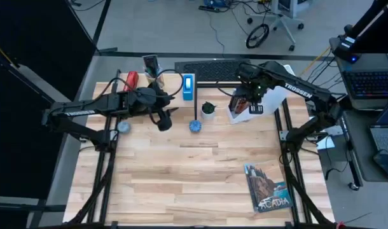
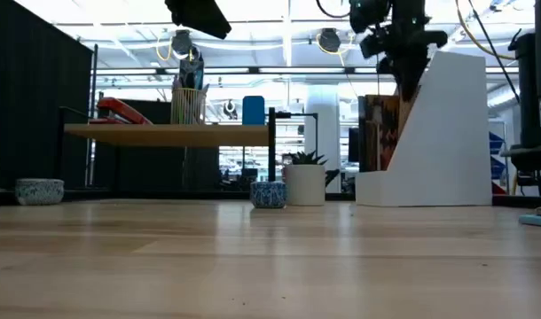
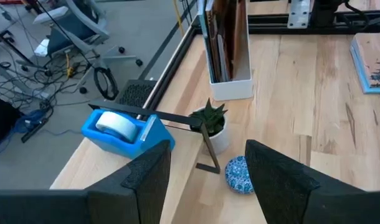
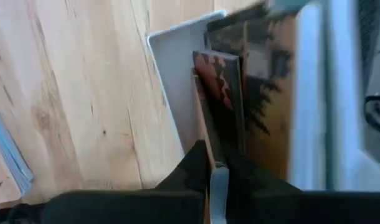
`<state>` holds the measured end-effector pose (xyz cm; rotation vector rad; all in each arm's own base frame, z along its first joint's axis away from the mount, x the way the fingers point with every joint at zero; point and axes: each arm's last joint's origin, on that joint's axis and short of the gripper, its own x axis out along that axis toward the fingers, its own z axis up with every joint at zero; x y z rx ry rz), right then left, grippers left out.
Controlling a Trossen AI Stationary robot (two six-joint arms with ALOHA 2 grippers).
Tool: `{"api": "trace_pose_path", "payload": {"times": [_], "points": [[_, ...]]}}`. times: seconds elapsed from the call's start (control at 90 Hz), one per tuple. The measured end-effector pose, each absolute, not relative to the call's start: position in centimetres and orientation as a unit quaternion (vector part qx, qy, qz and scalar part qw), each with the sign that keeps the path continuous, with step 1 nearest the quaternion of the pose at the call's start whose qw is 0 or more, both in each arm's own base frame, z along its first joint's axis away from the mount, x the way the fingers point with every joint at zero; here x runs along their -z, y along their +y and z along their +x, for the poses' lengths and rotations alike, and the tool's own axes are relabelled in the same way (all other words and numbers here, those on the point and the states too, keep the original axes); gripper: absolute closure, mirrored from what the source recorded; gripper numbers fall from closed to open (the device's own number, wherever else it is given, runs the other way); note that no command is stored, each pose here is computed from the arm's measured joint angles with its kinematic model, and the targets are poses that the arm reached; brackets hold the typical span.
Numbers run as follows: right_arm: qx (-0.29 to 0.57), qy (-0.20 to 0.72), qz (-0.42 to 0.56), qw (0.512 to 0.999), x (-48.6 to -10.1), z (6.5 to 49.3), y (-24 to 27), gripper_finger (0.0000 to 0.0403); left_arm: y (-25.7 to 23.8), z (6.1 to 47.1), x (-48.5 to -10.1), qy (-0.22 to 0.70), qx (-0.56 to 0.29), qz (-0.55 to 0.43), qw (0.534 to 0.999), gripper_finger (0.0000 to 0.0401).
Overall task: Stock shelves
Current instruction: Remove the blue/brown book from the white book shelf
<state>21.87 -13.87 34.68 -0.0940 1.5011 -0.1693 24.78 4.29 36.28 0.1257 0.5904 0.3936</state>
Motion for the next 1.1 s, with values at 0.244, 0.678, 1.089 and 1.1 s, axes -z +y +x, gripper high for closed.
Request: {"api": "trace_pose_path", "payload": {"times": [0.244,0.678,1.089,1.1], "points": [[0.103,0.624,-0.062,0.773,-39.9,21.9,-12.5,0.0398,4.3,24.8,-36.3,0.289,-0.192,0.061,0.936,0.0207],[0.125,0.455,-0.068,0.879,-48.7,20.6,-8.6,0.0398,4.3,24.8,-36.3,0.288,-0.192,0.062,0.936,0.0207],[-0.062,0.415,0.149,0.895,-49.0,21.6,-4.6,0.0398,4.3,24.8,-36.3,0.289,-0.192,0.063,0.936,0.0207],[-0.067,0.418,0.155,0.893,-48.9,21.7,-4.4,0.0398,4.3,24.8,-36.3,0.289,-0.192,0.063,0.936,0.0207]]}}
